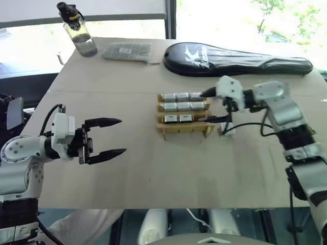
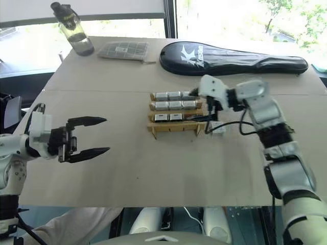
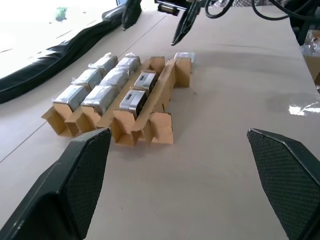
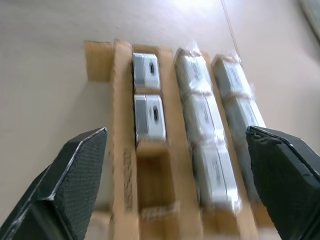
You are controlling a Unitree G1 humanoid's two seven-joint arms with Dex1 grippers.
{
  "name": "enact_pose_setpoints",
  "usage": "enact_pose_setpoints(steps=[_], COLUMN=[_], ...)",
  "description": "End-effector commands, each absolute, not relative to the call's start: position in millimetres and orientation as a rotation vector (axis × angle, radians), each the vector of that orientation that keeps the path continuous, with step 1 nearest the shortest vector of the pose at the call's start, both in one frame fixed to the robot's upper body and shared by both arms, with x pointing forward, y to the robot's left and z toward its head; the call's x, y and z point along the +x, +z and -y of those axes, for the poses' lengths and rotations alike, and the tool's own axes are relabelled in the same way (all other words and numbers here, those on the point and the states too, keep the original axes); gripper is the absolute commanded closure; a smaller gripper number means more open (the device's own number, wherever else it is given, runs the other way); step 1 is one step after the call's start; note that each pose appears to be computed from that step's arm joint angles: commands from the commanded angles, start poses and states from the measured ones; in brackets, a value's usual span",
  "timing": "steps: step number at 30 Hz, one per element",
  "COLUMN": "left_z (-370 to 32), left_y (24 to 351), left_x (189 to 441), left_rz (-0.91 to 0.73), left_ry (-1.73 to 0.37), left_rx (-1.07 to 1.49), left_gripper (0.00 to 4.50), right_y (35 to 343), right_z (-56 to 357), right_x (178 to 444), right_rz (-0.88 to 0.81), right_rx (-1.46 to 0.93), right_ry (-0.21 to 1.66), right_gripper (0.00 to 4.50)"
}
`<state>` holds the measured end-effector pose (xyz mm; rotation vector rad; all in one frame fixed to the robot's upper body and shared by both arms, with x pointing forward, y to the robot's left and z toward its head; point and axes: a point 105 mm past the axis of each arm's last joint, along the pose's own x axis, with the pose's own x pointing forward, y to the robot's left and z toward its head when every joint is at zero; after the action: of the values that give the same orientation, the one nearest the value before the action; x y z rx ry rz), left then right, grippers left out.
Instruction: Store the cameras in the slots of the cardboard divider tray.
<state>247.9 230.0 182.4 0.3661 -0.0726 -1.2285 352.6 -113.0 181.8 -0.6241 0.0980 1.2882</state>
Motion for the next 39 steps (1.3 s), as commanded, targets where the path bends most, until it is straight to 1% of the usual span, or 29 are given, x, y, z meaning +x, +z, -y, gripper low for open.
enact_pose_setpoints(steps=[1,5,8,10,12,14,16,18,24,30,39], left_z=[-219.8,-213.8,-209.4,-207.4,-206.1,-204.2,-203.3,-203.0,-200.8,-198.3,-198.8], left_y=[191.9,195.3,196.3,196.1,196.1,196.6,197.3,199.0,203.0,207.7,208.9], left_x=[247.0,251.9,254.8,256.3,257.0,258.9,260.8,262.4,264.7,265.7,268.8], left_rz=[0.108,0.118,0.122,0.123,0.123,0.123,0.122,0.125,0.131,0.136,0.122], left_ry=[-1.283,-1.315,-1.337,-1.348,-1.361,-1.378,-1.392,-1.399,-1.426,-1.448,-1.465], left_rx=[0.383,0.382,0.380,0.380,0.377,0.376,0.381,0.384,0.394,0.394,0.393], left_gripper=[0.00,0.00,0.00,0.00,0.00,0.00,0.00,0.00,0.00,0.00,0.00], right_y=[190.6,175.1,159.8,150.5,144.2,135.2,133.3,132.5,114.4,99.5,94.5], right_z=[133.0,145.8,139.8,136.6,132.5,132.0,135.9,136.9,132.0,121.4,123.9], right_x=[354.0,340.2,321.1,313.8,309.2,308.5,310.3,309.5,305.1,302.8,311.1], right_rz=[-0.061,-0.090,-0.130,-0.152,-0.160,-0.151,-0.124,-0.115,-0.155,-0.185,-0.166], right_rx=[-0.593,-0.469,-0.361,-0.318,-0.281,-0.253,-0.260,-0.214,-0.162,-0.121,-0.117], right_ry=[1.118,0.935,0.832,0.745,0.671,0.532,0.385,0.299,0.196,0.178,0.120], right_gripper=[0.09,0.09,0.09,0.09,0.09,0.09,0.09,0.09,0.09,0.09,0.09])
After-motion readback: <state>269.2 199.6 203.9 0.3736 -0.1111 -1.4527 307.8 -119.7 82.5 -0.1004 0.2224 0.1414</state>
